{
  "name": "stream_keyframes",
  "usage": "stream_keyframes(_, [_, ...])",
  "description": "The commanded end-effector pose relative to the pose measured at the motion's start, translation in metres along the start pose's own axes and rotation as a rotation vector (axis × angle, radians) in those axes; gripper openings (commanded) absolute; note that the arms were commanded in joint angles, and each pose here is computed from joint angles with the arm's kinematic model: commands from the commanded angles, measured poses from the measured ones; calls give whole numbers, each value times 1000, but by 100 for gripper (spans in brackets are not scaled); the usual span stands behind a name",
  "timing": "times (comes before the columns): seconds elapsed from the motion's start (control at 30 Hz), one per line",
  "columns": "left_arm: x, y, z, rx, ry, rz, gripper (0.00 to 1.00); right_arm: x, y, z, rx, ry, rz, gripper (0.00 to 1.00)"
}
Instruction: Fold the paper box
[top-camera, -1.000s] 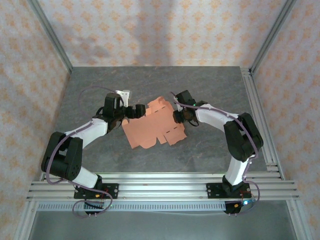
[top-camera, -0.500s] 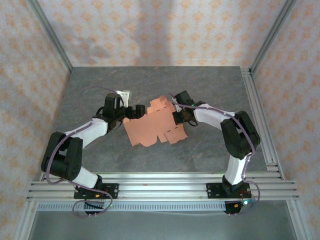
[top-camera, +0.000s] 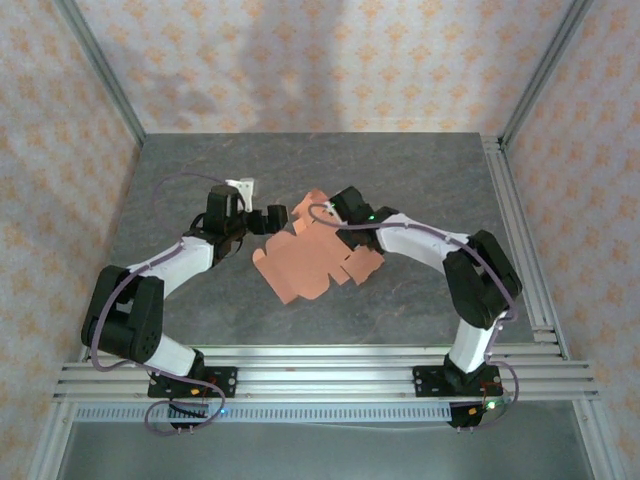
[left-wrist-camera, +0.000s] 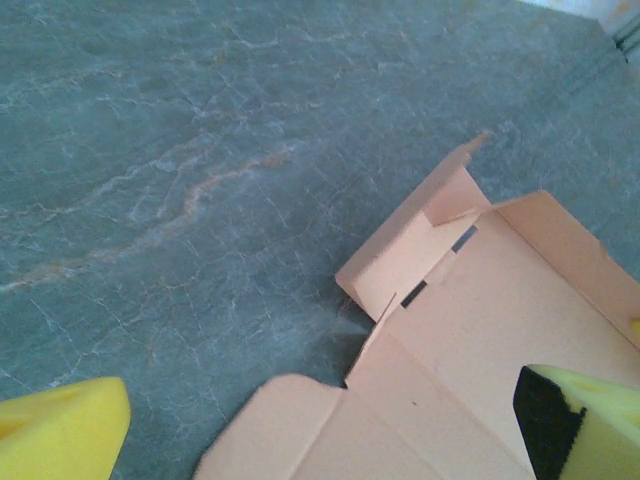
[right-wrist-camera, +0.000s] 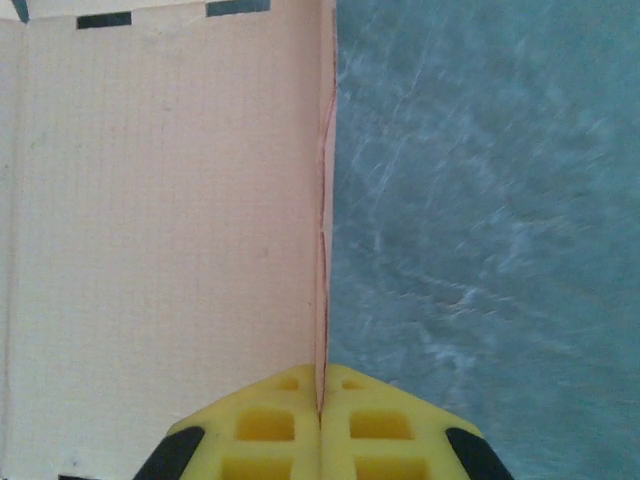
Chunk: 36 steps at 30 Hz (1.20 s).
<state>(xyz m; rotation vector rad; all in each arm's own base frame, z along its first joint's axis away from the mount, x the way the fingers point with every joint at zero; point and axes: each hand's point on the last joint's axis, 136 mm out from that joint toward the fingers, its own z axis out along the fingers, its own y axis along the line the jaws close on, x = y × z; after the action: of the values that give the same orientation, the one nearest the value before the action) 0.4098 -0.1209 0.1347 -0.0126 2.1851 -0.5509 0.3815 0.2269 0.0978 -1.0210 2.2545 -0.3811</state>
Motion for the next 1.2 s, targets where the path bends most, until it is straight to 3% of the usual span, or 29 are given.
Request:
stream_keyframes(0.0, [-18, 10, -9, -38, -73, -33, 100, -13, -41, -19, 337, 18, -251, 0])
stream_keyframes(0.3, [-9, 33, -4, -56, -56, -113, 100, -48, -35, -33, 634, -84, -518, 0])
stream_keyframes(0.6, [1, 46, 20, -81, 29, -138, 92, -69, -25, -35, 771, -229, -671, 0])
stream_keyframes(0.97, [-8, 78, 68, -130, 91, -209, 87, -70, -17, -44, 737, -293, -651, 0])
stream_keyframes(1.17, [-20, 79, 100, -56, 148, -240, 85, -64, -14, -45, 709, -300, -651, 0])
